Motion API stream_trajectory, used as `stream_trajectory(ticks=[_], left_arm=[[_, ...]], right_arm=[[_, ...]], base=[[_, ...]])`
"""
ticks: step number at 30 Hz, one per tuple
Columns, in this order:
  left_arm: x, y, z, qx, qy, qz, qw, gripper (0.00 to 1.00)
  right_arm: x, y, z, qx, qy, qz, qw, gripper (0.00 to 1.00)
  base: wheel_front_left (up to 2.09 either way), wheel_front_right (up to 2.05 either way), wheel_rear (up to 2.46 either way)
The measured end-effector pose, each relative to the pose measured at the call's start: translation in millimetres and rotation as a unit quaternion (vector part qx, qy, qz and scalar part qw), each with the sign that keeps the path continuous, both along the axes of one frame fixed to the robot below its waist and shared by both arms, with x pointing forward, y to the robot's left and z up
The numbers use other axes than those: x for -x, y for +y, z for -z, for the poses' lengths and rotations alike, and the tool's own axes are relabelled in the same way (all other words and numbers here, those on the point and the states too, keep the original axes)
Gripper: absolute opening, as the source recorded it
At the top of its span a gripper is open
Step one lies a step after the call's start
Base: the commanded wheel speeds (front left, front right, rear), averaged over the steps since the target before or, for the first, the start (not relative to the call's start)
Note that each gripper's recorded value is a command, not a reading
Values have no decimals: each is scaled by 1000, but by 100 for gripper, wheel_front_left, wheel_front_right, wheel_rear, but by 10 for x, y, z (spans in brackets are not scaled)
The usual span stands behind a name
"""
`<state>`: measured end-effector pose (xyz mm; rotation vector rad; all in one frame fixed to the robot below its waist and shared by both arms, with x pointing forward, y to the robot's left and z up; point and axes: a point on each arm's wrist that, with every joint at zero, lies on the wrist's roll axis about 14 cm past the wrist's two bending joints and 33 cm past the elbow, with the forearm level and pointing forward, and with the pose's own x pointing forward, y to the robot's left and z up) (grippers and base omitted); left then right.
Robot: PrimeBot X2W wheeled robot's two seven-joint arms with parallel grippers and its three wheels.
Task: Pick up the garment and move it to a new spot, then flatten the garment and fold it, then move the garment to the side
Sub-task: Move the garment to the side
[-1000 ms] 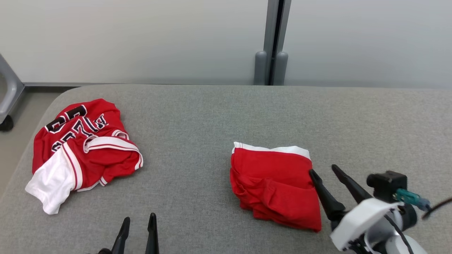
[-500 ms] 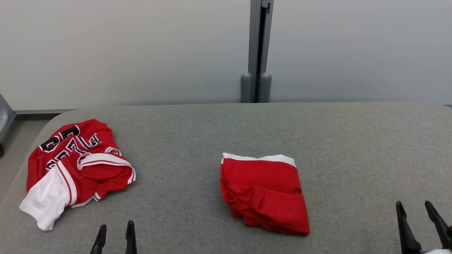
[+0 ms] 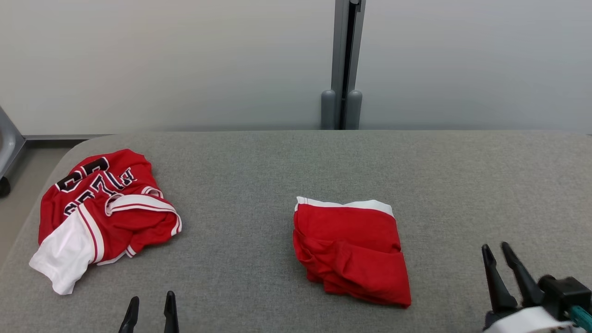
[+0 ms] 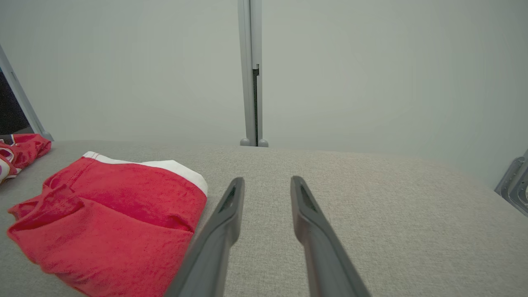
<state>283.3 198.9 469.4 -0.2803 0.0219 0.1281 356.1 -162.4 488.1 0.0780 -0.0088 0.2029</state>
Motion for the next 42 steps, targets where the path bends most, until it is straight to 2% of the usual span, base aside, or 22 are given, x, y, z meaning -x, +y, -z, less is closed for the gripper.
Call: stream_trajectory(ticks=[5,12,18,27,34,38,41,42], left_arm=[[-103,-36,24,3,6,5,1000,100],[-185,6,109,10,21,-5,1000,100],[-127,123,133,12,27,-31,999,100],[-80,162,123,14,25,-40,999,100],[-84,134,111,16,23,-38,999,100],[-70,104,103,17,21,-33,999,100],[-83,114,52,14,11,-31,999,100],[-73,117,40,12,9,-30,999,100]], right_arm=[[-312,658,38,15,22,-95,995,0],[-524,1392,294,43,73,-199,976,0],[-407,1792,512,48,105,-262,958,0],[31,2196,665,59,125,-349,927,0],[217,2304,714,57,138,-373,916,0],[190,2280,584,39,119,-363,923,0],[34,2097,389,22,89,-330,939,0],[-19,1983,331,17,80,-313,946,10]], base=[[0,0,0],[0,0,0],[0,0,0],[0,0,0],[0,0,0],[0,0,0],[0,0,0],[0,0,0]])
